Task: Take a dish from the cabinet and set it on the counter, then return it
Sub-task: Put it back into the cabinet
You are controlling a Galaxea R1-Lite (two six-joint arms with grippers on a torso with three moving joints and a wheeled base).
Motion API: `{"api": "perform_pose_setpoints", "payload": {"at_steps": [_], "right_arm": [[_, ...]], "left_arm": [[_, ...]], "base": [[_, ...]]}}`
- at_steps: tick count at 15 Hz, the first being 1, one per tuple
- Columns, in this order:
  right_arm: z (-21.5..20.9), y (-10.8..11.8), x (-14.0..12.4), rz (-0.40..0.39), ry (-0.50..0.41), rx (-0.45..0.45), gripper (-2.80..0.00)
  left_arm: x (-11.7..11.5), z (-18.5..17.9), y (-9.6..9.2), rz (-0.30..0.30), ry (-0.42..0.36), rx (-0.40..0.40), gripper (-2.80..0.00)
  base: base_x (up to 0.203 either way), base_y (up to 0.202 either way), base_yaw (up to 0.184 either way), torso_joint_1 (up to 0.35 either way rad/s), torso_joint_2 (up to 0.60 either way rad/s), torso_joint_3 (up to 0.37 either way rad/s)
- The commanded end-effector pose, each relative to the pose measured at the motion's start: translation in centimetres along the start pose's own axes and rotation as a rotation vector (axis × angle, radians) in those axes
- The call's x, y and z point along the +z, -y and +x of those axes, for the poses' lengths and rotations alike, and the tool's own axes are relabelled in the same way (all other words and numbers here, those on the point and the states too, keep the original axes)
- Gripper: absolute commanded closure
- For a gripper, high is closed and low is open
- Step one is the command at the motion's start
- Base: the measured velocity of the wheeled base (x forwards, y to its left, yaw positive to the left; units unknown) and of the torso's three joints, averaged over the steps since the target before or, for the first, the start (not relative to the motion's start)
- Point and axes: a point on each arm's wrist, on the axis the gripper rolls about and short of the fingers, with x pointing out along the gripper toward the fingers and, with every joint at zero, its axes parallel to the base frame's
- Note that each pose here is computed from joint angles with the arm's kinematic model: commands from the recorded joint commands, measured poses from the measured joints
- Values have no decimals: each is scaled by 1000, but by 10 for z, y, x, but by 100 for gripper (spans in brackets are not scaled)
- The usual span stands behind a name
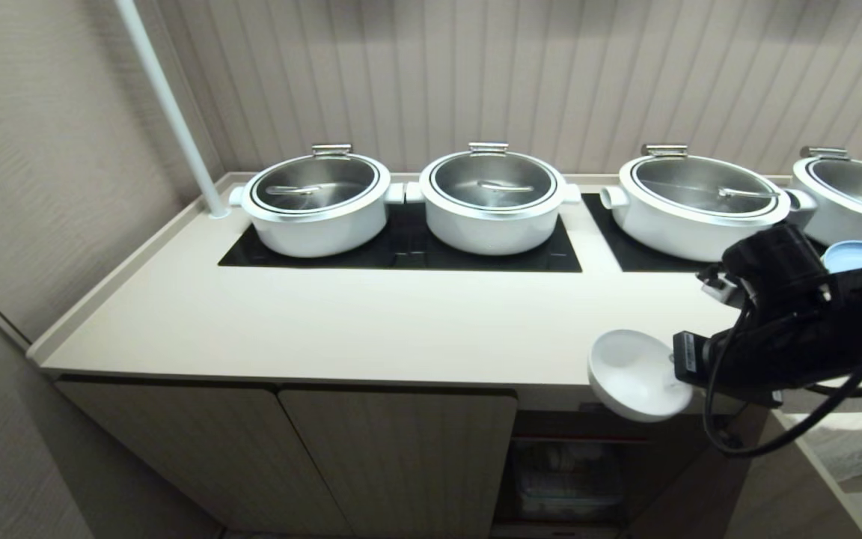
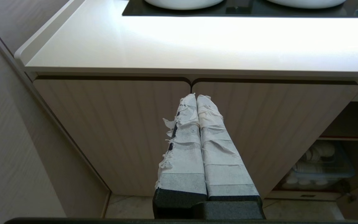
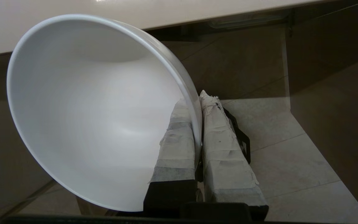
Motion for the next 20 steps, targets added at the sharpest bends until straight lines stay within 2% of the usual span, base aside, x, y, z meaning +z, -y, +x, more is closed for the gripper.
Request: {"api": "perform_pose_setpoints", "payload": {"at_steps": [1,6,12,16,20], "right_arm": [[-23,4,-12,-1,31,19,0],[-48,17,-55,-26,19,27,0],[-72,29,-113,-125,-5,74,0],[-79,42,-137,-163,-19,77,0],[-88,48,-149,-181,-20,78,0]], "left_arm": [[0,0,0,0,-1,0,0],[0,0,0,0,-1,0,0],[0,0,0,0,-1,0,0],[0,0,0,0,-1,0,0],[0,0,0,0,1,0,0]], "base": [[0,0,0,0,0,0],[0,0,0,0,0,0],[0,0,0,0,0,0],[0,0,0,0,0,0],[0,0,0,0,0,0]]}}
